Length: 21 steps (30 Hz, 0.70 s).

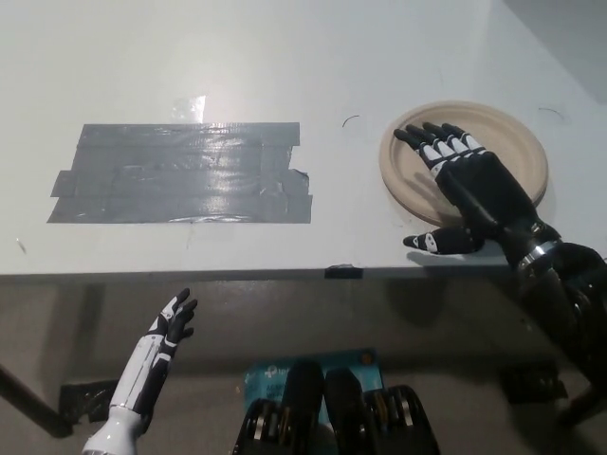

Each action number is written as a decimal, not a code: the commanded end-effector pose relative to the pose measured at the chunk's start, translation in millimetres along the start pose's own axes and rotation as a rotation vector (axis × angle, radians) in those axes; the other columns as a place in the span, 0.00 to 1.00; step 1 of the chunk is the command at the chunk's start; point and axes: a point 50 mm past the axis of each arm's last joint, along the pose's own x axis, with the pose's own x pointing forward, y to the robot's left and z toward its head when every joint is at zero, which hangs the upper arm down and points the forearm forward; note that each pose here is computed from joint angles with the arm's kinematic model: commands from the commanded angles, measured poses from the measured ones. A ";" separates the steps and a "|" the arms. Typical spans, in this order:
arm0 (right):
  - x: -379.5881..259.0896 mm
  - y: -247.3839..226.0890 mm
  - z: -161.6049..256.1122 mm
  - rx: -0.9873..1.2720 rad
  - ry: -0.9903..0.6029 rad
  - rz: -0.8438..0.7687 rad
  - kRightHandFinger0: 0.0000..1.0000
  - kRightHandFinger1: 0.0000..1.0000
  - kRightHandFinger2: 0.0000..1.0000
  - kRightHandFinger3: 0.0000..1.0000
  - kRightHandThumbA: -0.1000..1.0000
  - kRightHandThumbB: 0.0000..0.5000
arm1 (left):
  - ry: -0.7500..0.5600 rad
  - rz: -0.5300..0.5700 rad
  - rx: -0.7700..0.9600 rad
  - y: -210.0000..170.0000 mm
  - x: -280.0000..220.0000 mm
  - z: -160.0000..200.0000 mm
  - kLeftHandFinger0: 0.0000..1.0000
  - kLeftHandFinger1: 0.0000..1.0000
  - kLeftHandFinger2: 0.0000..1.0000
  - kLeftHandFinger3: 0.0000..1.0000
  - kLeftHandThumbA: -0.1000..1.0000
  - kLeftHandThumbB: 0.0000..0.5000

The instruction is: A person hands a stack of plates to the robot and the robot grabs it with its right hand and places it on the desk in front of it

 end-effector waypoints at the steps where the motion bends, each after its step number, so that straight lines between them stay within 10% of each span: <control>1: -96.0 -216.3 126.8 0.670 -0.698 0.092 1.00 1.00 1.00 1.00 1.00 1.00 | -0.126 -0.080 -0.011 -2.6 -2.8 29.2 0.99 1.00 1.00 1.00 1.00 0.55; 21: -234.4 -96.9 94.8 1.218 -0.559 -0.148 1.00 1.00 1.00 1.00 1.00 1.00 | -0.118 -0.079 -0.031 -2.2 5.0 25.9 1.00 1.00 1.00 1.00 1.00 0.55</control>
